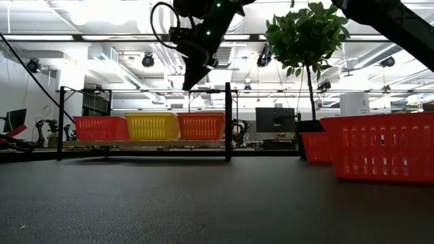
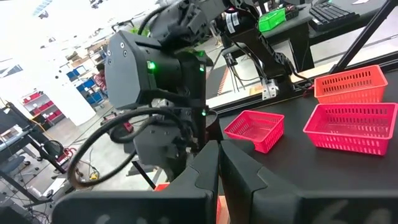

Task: Stack baskets on shelf by color
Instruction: Stack the left orange bin on top of the other orange bin on the shelf

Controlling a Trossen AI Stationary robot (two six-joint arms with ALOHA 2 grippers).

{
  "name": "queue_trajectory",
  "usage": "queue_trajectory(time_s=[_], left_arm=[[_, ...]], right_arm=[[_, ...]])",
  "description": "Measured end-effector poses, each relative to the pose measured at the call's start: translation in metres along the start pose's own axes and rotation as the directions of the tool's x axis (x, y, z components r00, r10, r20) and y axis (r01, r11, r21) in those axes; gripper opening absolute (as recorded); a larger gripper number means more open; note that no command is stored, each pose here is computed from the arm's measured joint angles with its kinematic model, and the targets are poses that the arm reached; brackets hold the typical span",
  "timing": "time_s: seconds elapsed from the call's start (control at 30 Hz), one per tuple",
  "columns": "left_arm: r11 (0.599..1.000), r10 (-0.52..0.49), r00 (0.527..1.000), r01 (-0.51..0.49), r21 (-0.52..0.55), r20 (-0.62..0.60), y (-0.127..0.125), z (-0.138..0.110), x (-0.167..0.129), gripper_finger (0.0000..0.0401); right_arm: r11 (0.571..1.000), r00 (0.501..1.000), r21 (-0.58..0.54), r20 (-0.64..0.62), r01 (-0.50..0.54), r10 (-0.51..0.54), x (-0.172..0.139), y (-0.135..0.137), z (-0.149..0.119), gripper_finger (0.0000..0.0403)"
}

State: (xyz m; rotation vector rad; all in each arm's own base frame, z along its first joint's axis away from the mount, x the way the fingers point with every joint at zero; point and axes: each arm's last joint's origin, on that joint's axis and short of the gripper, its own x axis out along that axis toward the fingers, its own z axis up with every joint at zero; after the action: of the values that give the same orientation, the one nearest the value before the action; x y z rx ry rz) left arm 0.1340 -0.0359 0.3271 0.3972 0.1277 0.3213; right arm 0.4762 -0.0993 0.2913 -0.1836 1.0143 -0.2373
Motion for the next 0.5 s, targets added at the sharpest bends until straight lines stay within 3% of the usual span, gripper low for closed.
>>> queue_trajectory(time_s=[0.2,0.5], left_arm=[[1.000,0.000,1.000,0.000,0.000,0.000,0.000,0.000,0.000,0.0000],[1.000,0.000,1.000,0.000,0.016,0.000,0.000,0.000,0.000,0.0000]], right_arm=[[0.999,0.996,-0.041,0.086,0.020,-0.017,0.017,0.003,0.002,0.0015],[0.999,0.998,-0.044,0.064,0.013,-0.010,0.043,0.010,-0.011,0.0009]])
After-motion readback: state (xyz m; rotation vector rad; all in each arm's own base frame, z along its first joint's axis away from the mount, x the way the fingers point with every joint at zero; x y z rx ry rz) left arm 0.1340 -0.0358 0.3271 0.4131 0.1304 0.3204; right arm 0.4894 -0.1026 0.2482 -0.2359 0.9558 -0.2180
